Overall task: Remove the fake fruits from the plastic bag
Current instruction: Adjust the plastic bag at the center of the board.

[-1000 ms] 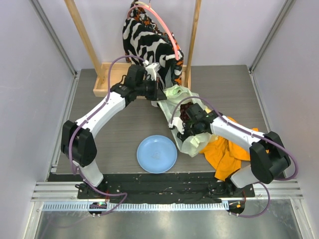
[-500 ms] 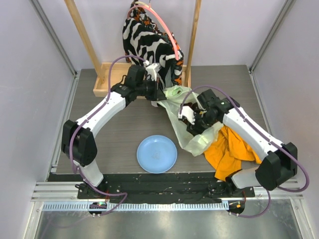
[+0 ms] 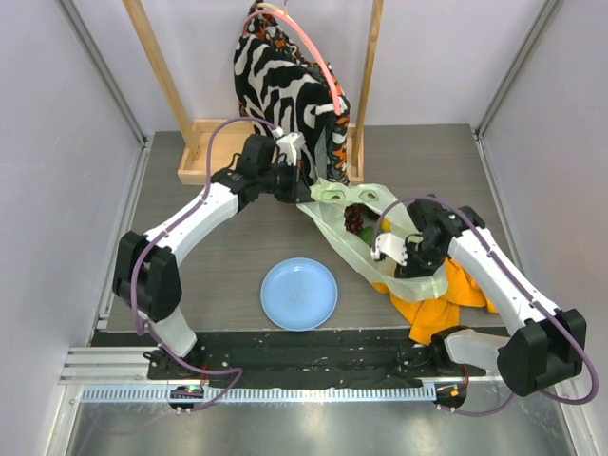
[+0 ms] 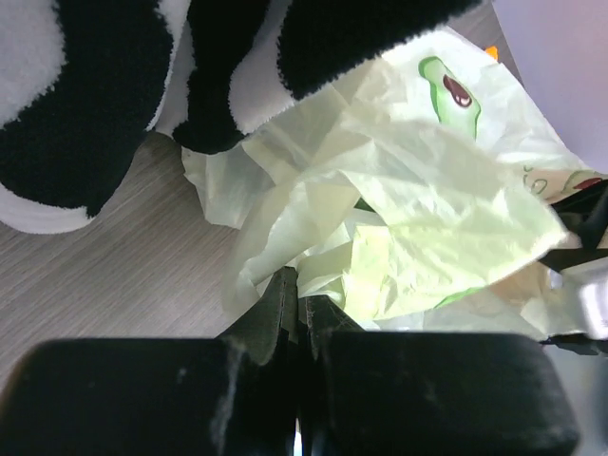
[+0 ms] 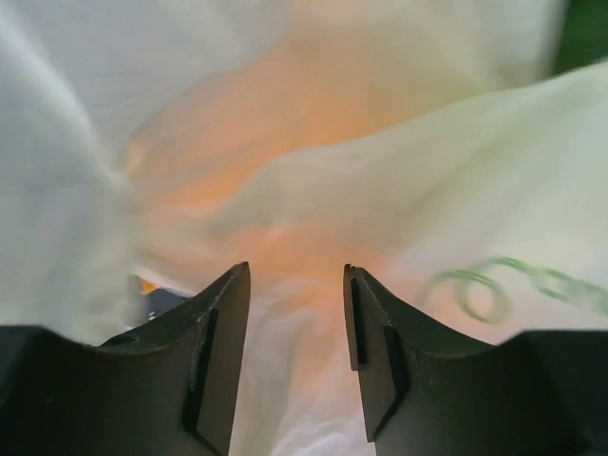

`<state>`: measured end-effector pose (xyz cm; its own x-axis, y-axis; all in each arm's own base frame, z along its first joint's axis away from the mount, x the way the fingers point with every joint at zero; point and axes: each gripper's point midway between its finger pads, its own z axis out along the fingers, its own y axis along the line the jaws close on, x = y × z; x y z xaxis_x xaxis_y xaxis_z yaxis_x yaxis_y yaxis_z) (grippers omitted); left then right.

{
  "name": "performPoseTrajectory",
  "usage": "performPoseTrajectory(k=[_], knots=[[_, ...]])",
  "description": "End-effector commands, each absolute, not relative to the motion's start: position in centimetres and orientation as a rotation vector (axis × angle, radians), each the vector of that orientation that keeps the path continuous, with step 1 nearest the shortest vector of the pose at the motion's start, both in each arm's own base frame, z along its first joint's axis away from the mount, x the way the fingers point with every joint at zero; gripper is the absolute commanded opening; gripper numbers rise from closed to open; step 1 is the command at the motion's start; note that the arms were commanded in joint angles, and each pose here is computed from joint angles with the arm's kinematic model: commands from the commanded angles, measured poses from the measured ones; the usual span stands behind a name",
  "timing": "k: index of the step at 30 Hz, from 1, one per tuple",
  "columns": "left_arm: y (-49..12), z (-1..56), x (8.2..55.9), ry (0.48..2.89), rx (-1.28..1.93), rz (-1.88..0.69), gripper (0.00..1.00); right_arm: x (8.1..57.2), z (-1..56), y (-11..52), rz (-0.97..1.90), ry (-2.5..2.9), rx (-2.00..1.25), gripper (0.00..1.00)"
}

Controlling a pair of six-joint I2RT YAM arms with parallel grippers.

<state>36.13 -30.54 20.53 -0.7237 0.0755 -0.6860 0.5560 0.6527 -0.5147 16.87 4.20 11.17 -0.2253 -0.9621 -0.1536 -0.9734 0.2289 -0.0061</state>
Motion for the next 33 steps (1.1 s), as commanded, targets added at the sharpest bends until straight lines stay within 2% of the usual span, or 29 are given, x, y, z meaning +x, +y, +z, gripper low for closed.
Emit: performPoseTrajectory(k=[1,4,7,16,20,28,33], knots=[[-31.0,24.2,36.4,2.104,0.495,-1.028,0.00,22.0,18.3,7.3,0.121,2.184,-1.693,0.51],[-31.1,24.4,36.4,2.097,0.496,-1.037,0.00,24.2,21.1,10.1,0.235,2.148,-1.596,0.50],[-31.1,24.3,36.4,2.101,0.496,-1.037,0.00,25.6,21.0,12.3,0.330,2.148,-1.573,0.49],[-30.9,24.3,36.3,2.099,0.497,-1.032,0.00,29.1,15.2,16.1,0.452,2.177,-1.540,0.37],[-30.8,24.1,36.3,2.102,0.509,-1.017,0.00,29.9,13.6,14.1,0.310,2.230,-1.562,0.35],[-30.9,23.5,36.3,2.112,0.511,-1.021,0.00,27.5,11.1,0.5,-0.097,2.481,-1.489,0.29],[-31.1,23.0,36.5,2.118,0.509,-1.028,0.00,26.3,11.4,-1.2,-0.166,2.483,-1.441,0.30]])
